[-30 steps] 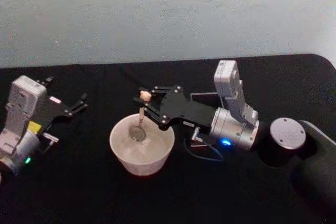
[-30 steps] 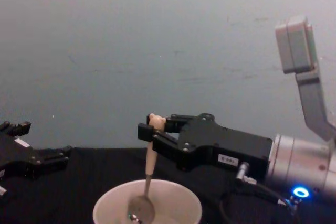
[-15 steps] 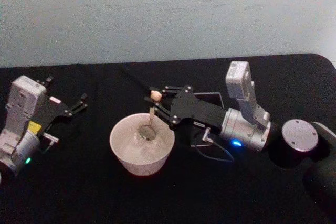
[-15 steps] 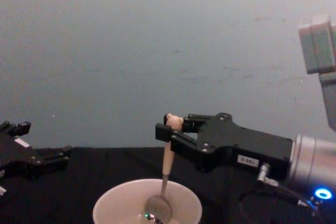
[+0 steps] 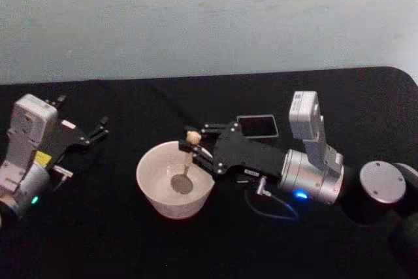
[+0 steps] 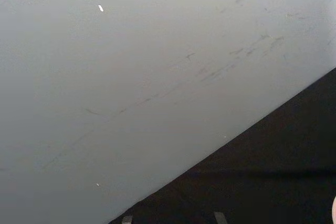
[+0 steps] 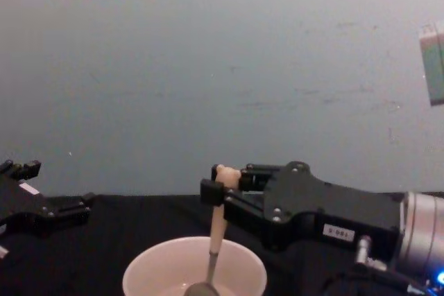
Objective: Pick up the stirring spoon with one hand, stir inside the cup, then place it back in its original position.
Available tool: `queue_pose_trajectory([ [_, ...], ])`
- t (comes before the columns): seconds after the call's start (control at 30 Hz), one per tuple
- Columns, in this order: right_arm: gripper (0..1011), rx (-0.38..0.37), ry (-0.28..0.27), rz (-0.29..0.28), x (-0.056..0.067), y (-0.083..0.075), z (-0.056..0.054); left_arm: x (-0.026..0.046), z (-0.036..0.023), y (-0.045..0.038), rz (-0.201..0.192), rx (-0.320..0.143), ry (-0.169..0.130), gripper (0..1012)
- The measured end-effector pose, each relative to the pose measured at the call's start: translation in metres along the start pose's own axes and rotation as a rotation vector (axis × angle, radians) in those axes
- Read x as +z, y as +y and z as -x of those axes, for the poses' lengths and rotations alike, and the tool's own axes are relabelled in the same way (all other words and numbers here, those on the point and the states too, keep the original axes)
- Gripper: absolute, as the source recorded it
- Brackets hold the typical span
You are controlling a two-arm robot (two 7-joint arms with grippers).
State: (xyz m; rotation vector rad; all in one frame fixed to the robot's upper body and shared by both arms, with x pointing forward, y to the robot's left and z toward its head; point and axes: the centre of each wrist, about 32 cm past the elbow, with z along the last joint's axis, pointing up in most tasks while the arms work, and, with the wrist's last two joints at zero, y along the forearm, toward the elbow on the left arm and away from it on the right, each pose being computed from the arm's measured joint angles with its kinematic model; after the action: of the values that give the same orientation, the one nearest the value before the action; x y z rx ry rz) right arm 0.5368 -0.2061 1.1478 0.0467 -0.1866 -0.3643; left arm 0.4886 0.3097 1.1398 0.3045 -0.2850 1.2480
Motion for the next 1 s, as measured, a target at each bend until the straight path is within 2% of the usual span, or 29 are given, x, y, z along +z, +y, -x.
queue_pose_trajectory([
  [0.23,214,0.031,0.013,-0.013,0.0,0.007,0.008,0.0,0.0,0.0,0.0,0.0,0.0,1001],
  [0.43,214,0.042,0.018,-0.022,0.0,0.018,0.01,0.0,0.0,0.0,0.0,0.0,0.0,1001],
  [0.6,214,0.03,0.018,-0.019,-0.002,0.025,0.006,0.0,0.0,0.0,0.0,0.0,0.0,1001],
  [0.77,214,0.003,0.011,-0.012,-0.005,0.032,-0.003,0.0,0.0,0.0,0.0,0.0,0.0,1001],
  [1.0,214,-0.024,0.008,-0.007,-0.007,0.031,-0.01,0.0,0.0,0.0,0.0,0.0,0.0,1001],
])
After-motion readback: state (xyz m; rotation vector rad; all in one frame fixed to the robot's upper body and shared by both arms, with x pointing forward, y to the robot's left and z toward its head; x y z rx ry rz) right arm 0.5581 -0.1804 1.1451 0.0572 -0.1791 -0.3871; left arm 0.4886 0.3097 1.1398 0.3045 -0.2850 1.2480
